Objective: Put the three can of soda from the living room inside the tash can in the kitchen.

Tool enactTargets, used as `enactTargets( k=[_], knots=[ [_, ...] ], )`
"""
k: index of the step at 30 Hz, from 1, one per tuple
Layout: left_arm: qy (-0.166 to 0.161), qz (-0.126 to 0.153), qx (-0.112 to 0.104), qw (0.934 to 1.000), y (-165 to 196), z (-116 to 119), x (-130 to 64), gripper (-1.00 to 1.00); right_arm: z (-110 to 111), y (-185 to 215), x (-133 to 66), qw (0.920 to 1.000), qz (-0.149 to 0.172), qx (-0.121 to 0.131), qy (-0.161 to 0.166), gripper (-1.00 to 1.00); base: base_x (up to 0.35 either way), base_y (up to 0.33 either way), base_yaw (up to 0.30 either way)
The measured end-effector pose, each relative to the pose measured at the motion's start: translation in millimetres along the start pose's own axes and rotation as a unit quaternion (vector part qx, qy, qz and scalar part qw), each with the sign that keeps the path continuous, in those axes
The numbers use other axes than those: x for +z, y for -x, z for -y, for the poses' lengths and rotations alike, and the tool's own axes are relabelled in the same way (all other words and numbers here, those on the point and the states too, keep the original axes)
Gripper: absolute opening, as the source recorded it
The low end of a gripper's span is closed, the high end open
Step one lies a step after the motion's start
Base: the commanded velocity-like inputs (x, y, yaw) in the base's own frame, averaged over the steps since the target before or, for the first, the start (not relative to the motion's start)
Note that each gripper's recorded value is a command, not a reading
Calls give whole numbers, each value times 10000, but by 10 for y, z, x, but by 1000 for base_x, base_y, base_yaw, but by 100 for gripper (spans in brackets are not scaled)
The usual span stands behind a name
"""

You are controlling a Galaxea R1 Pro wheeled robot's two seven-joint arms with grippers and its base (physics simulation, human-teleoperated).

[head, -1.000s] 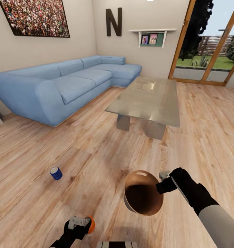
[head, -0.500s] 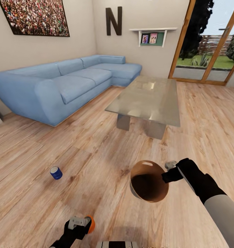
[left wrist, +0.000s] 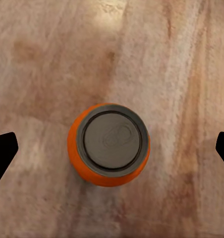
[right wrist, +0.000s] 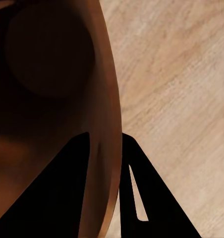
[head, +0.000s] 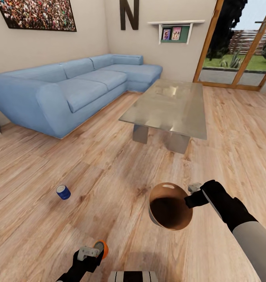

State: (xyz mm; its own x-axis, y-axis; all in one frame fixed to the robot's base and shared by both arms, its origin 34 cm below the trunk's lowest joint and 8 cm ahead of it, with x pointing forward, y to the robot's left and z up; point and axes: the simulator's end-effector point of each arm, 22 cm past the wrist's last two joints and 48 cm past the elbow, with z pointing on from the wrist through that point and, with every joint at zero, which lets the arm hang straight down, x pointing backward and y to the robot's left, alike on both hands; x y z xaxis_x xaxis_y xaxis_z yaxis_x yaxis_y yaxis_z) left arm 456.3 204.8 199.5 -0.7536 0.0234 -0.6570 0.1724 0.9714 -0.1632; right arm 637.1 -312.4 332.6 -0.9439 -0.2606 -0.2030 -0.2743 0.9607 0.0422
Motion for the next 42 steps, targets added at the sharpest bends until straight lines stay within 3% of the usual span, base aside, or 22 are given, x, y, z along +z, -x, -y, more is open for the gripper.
enactTargets(
  k=[13,19,31,42],
  knots=[
    [1,-23,-12,10000,-1,-2,1,100,-13,3,2,10000,3,2,15,-100,204,-49,0],
    [-6,-23,-14,10000,0,3,2,100,-34,4,4,10000,3,17,51,-100,28,-8,0],
    [-12,-247,-67,9997,-227,-4,48,100,-43,-143,267,9997,-240,21,90,-100,2,-1,0],
    [-17,-240,-62,9997,-218,0,50,100,-31,-141,264,9997,-236,20,77,-100,0,0,0]
  ],
)
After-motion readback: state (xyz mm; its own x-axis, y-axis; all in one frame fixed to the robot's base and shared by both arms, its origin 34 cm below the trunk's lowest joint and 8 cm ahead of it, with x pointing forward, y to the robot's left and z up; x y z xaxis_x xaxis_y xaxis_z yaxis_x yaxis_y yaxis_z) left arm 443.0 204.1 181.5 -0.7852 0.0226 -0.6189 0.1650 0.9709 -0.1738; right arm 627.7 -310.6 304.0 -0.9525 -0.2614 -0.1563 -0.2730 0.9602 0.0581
